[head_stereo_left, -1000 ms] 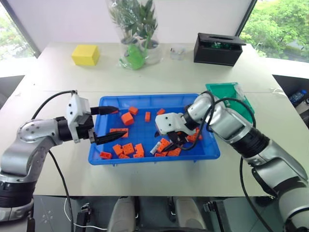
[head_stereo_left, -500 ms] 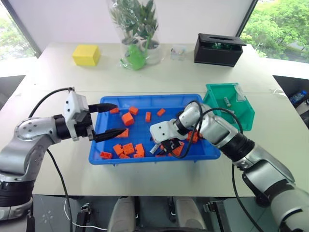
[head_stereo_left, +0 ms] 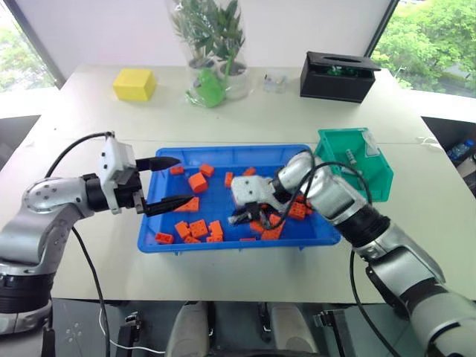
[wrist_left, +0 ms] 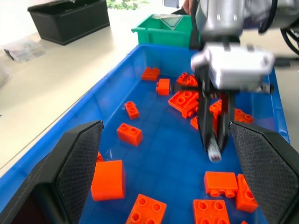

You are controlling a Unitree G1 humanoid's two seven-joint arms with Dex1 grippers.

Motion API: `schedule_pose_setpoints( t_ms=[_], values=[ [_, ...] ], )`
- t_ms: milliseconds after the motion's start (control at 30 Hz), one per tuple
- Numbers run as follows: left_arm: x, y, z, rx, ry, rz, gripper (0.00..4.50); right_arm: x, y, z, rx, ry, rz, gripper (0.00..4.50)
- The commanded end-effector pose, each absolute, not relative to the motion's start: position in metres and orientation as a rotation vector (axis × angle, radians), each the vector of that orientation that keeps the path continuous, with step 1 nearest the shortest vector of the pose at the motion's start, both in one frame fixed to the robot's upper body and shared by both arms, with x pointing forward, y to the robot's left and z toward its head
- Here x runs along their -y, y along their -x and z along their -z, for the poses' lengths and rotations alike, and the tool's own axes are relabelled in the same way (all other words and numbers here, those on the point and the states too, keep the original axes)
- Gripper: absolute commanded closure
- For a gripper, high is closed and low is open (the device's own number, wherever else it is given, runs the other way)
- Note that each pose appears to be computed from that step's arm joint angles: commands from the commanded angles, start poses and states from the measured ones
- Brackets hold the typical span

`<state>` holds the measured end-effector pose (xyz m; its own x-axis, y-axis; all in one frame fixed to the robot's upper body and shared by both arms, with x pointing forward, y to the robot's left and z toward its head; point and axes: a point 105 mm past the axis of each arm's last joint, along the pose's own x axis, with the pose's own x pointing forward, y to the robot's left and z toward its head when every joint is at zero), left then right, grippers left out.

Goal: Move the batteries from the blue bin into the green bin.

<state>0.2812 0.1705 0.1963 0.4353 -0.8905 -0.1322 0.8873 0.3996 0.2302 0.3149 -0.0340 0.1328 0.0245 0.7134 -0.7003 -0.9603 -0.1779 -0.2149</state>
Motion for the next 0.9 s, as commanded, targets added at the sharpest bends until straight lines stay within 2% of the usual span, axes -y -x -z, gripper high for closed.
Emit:
schedule_pose_setpoints(
  t_ms=[33, 133, 267, 467, 633, 667, 700, 767, 800, 900],
  values=[
    [-0.167, -0.281, -0.202, 0.047, -0.309, 1.141, 0.00, 0.060, -0.338, -0.199, -0.257, 0.690, -1.343, 4.46],
    [-0.167, -0.283, -0.200, 0.045, -0.308, 1.145, 0.00, 0.107, -0.359, -0.235, -0.225, 0.568, -1.091, 4.46],
    [-0.164, -0.285, -0.201, 0.051, -0.304, 1.158, 0.00, 0.180, -0.366, -0.253, -0.237, 0.512, -0.805, 4.46],
    [-0.163, -0.289, -0.200, 0.050, -0.305, 1.170, 0.00, 0.249, -0.358, -0.245, -0.311, 0.515, -0.543, 4.46],
    [-0.161, -0.293, -0.201, 0.055, -0.306, 1.177, 0.00, 0.268, -0.357, -0.219, -0.390, 0.544, -0.464, 4.46],
    [-0.161, -0.294, -0.201, 0.057, -0.306, 1.178, 0.00, 0.268, -0.358, -0.216, -0.390, 0.544, -0.460, 3.40],
    [-0.161, -0.294, -0.201, 0.058, -0.306, 1.179, 0.00, 0.268, -0.359, -0.216, -0.385, 0.546, -0.454, 3.05],
    [-0.160, -0.294, -0.202, 0.059, -0.307, 1.182, 0.00, 0.266, -0.363, -0.223, -0.351, 0.560, -0.452, 1.90],
    [-0.160, -0.295, -0.202, 0.060, -0.307, 1.182, 0.00, 0.263, -0.365, -0.227, -0.335, 0.562, -0.460, 1.49],
    [-0.161, -0.295, -0.202, 0.061, -0.310, 1.182, 0.00, 0.240, -0.366, -0.229, -0.305, 0.578, -0.554, 1.49]
  ],
)
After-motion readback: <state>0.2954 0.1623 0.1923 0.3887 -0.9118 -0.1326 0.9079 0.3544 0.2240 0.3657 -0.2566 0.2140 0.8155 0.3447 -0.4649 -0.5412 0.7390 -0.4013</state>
